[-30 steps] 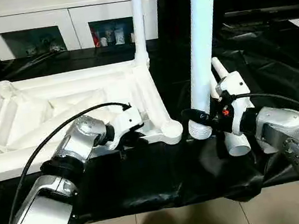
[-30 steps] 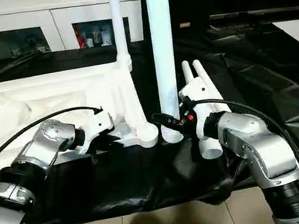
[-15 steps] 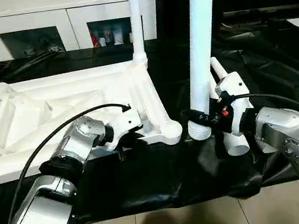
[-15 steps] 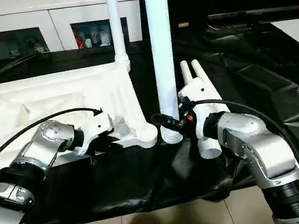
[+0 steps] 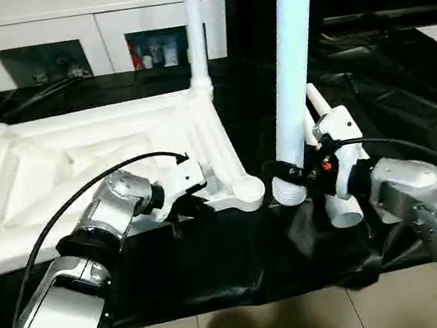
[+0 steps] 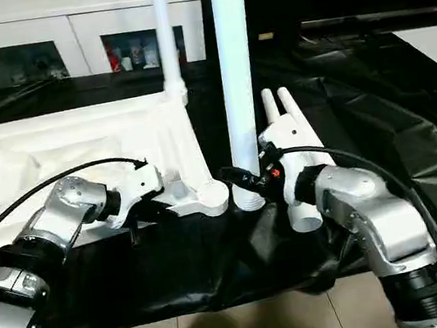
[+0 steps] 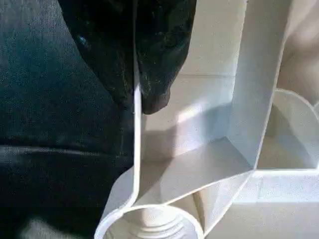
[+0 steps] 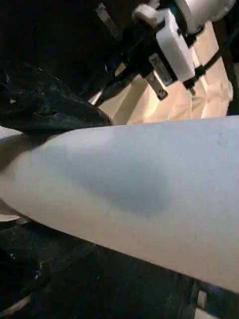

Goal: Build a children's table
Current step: Insert table leg to table base

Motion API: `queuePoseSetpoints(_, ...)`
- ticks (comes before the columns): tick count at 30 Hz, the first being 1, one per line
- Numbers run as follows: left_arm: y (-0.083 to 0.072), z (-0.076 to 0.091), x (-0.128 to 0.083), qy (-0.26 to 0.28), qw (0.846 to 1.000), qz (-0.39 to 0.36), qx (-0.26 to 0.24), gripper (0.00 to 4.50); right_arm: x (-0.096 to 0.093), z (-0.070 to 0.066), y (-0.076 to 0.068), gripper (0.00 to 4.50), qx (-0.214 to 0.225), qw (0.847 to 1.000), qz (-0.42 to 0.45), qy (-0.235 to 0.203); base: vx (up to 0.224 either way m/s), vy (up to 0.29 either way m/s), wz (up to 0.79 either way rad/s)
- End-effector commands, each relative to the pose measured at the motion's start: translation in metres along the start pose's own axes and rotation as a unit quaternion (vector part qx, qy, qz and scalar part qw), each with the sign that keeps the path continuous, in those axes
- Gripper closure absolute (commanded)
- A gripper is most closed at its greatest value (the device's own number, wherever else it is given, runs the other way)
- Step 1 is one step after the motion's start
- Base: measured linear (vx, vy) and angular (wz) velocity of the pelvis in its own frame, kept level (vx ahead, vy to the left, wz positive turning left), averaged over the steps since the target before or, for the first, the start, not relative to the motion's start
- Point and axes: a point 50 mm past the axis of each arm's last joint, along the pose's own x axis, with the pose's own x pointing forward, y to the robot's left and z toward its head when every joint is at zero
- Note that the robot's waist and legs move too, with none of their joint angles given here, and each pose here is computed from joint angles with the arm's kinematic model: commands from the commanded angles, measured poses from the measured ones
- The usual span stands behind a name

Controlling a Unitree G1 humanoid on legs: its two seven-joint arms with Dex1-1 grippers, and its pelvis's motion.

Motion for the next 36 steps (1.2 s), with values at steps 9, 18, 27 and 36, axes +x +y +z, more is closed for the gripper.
queuePoseSetpoints(9,-0.035,-0.011,0.015,-0.089,0.993,-0.012,-0.072,4.5,0.023,0.003,-0.005,2.64,0.056,0.997,0.003,-0.056,0.0,0.0,0.0)
queuePoseSetpoints(18,-0.049,-0.025,0.01,-0.008,0.999,-0.007,-0.035,4.5,0.038,-0.001,0.001,2.64,0.05,0.997,0.058,-0.021,0.0,0.0,0.0)
queuePoseSetpoints(27,-0.044,-0.021,0.002,0.014,0.999,0.007,-0.033,4.5,0.04,-0.004,0.001,2.64,0.036,0.996,0.079,0.014,0.0,0.0,0.0)
queuePoseSetpoints(36,-0.046,-0.016,0.001,0.012,0.999,-0.011,-0.037,4.5,0.046,-0.017,-0.002,2.64,0.042,0.996,0.07,0.027,0.0,0.0,0.0)
